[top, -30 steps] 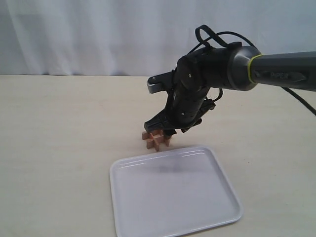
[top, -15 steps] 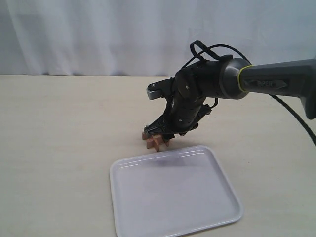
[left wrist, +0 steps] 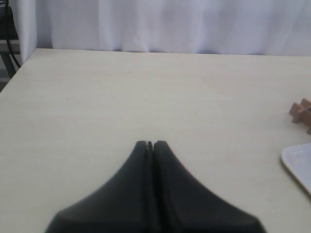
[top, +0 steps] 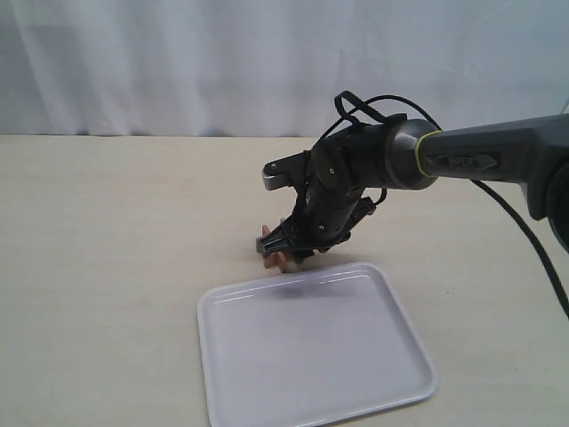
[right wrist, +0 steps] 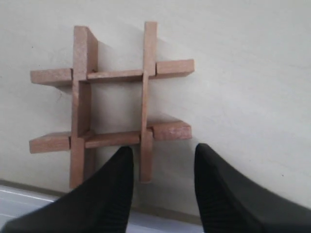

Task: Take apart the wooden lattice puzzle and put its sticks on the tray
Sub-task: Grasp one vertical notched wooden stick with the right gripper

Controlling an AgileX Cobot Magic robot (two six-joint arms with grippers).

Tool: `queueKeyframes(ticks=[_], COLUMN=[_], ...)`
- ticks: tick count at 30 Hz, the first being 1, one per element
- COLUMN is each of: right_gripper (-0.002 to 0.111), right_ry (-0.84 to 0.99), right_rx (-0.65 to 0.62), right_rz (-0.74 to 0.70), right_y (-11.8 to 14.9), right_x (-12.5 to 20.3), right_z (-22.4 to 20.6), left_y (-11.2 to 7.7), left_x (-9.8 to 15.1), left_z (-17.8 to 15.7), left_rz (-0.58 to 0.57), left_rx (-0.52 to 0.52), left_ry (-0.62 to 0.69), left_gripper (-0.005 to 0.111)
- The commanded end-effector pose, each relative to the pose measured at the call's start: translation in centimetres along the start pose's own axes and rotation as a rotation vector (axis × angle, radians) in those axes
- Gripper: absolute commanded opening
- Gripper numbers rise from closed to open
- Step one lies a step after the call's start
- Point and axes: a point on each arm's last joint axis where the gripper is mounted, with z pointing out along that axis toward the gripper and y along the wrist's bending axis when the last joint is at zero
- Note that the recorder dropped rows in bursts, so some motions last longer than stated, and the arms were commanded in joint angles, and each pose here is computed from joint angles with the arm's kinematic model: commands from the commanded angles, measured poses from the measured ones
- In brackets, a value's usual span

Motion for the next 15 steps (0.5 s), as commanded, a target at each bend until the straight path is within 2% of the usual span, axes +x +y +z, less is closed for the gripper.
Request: queueKeyframes(ticks=[1,15], right_gripper=[0.035,0.035], right_ry=[-0.026,-0.018], right_rx=[0.003,-0.015], right_rz=[-0.004,0.019], right_y=[-0.09,0.07], right_x=[-0.38,-0.32], right_z=[-0.19,-0.18], left_y=[0.02,0.02], left_x=[0.00,0.00], left_z=[0.02,0.02], left_rz=[0.006,0.006], left_rx=[-0.002,-0.002], left_ry=[-0.006,-0.006], left_gripper=[0.000,0.000])
